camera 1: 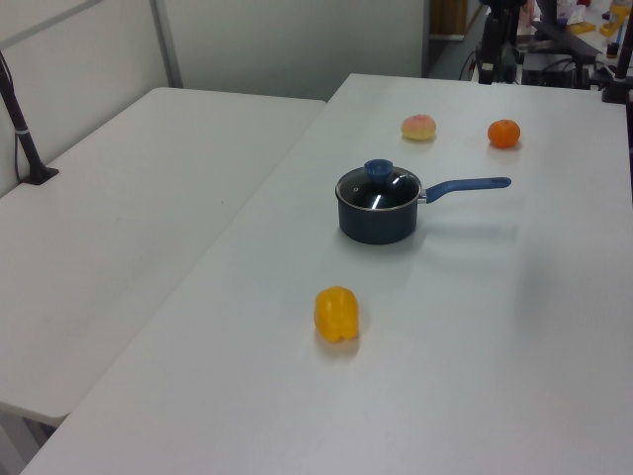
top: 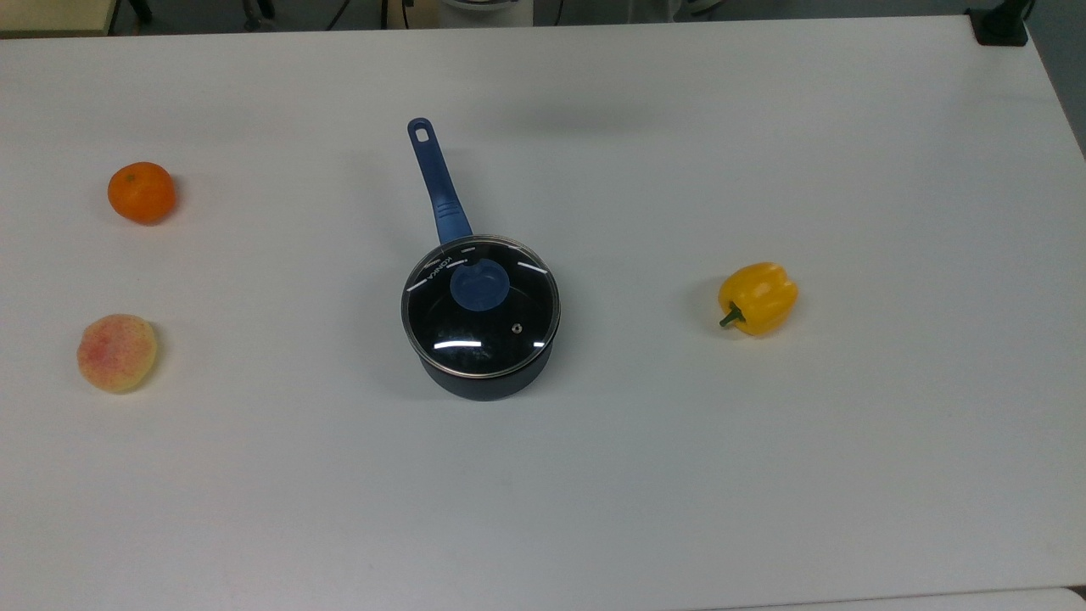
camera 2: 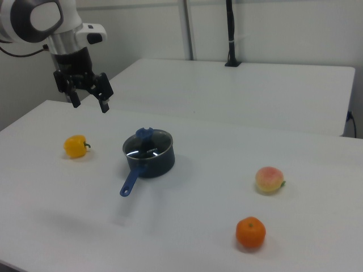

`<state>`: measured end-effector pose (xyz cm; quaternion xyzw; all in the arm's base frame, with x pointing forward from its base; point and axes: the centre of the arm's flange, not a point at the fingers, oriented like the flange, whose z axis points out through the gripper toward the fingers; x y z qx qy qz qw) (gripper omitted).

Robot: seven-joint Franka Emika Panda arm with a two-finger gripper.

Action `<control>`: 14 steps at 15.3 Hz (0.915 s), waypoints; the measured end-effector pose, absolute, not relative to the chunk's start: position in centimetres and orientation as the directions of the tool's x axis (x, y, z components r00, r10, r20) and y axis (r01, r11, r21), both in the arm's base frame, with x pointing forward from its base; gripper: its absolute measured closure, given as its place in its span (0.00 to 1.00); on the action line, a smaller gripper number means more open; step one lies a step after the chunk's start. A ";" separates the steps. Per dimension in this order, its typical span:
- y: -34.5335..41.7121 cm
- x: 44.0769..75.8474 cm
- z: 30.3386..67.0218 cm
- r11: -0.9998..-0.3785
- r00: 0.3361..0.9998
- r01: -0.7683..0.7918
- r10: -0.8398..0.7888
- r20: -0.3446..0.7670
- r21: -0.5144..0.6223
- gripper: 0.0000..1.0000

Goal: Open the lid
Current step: 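Move the gripper down over the blue knob of the glass lid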

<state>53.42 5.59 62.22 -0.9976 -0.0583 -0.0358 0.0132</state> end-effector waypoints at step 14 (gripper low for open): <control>6.2 58.2 59.2 -0.991 0.970 0.130 0.124 0.208 -0.013 0.00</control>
